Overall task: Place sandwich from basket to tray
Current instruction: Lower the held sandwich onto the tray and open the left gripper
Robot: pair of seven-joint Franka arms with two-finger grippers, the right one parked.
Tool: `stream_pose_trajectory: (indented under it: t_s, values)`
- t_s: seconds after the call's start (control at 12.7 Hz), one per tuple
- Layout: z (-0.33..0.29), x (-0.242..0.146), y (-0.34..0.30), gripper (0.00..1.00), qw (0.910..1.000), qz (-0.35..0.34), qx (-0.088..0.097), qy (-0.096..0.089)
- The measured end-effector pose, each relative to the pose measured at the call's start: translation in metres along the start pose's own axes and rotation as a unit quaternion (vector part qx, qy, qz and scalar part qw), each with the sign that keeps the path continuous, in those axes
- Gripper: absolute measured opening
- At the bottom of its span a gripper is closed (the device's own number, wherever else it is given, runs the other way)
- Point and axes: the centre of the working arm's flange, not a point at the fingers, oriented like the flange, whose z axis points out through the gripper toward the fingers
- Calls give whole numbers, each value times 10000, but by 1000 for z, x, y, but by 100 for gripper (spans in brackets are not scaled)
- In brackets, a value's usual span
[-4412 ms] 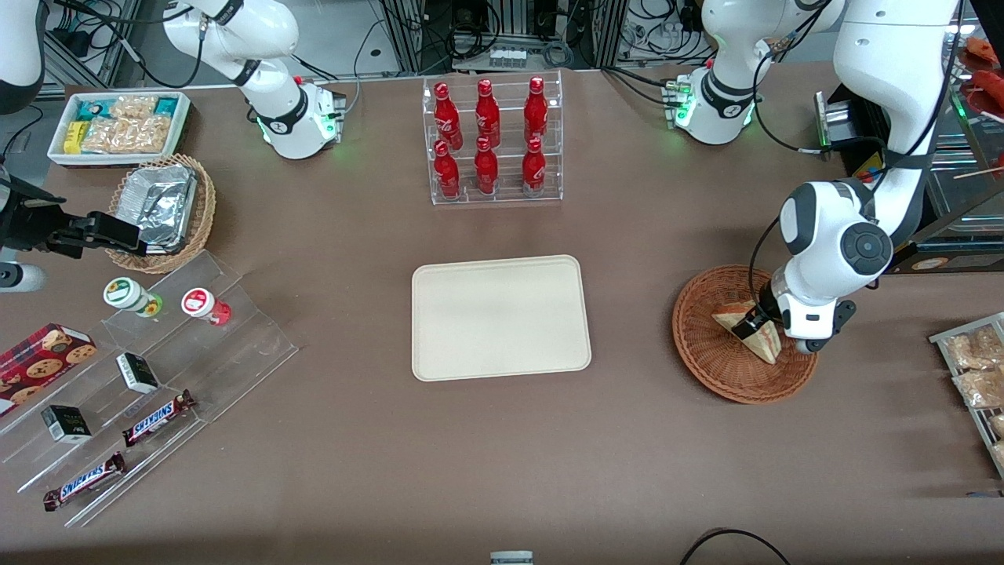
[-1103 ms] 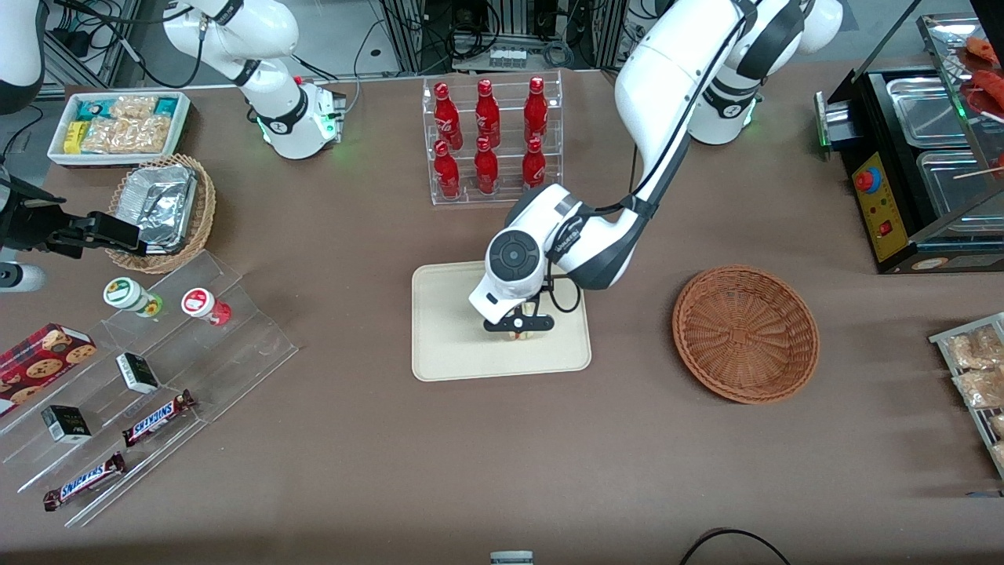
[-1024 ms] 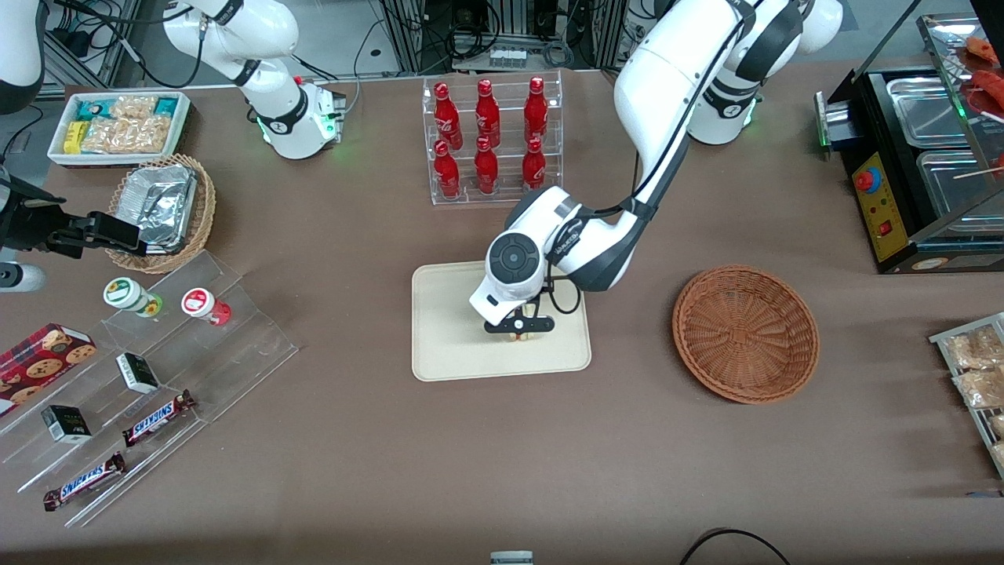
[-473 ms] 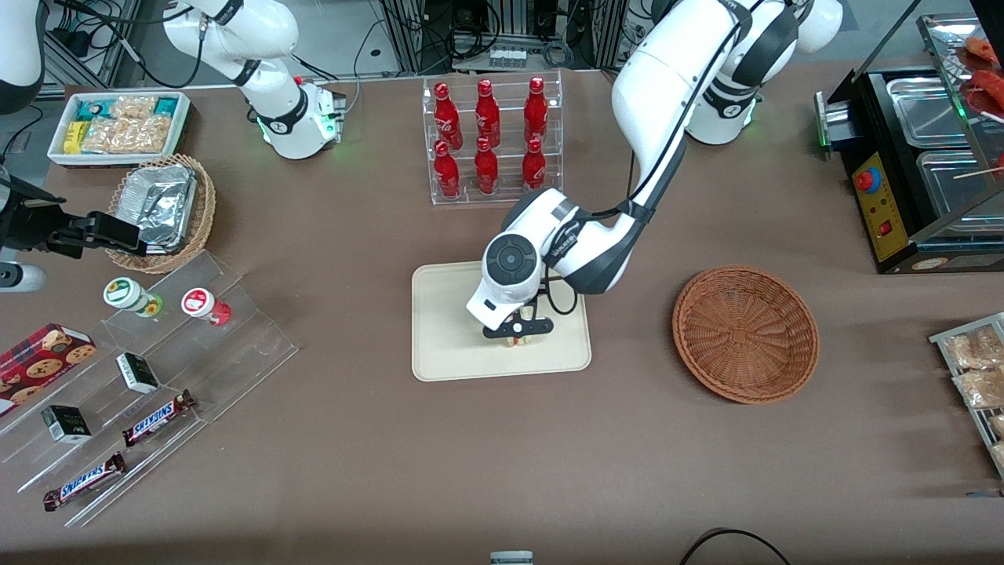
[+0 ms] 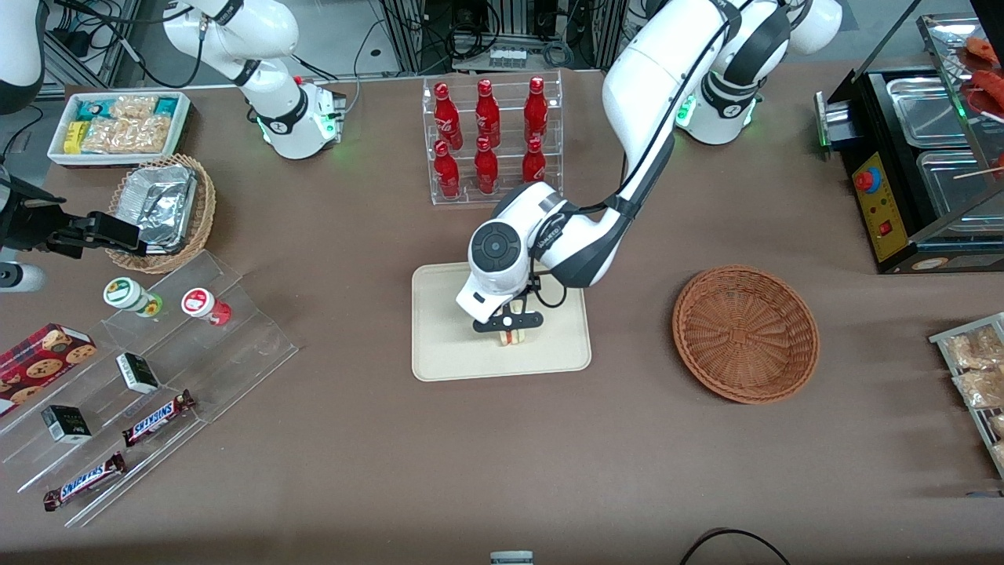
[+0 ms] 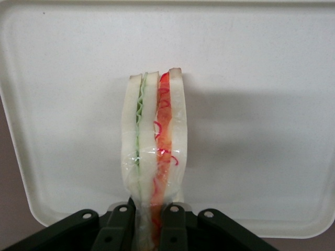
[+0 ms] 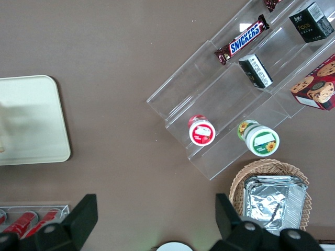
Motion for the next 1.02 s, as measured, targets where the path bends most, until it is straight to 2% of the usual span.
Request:
stream_pose_trajectory:
  t_s: [0.47,1.02]
  values:
    - [16,-6,9,16,9999,-59,-63,80]
    - [19,-5,8,16,9997,-177,35,178]
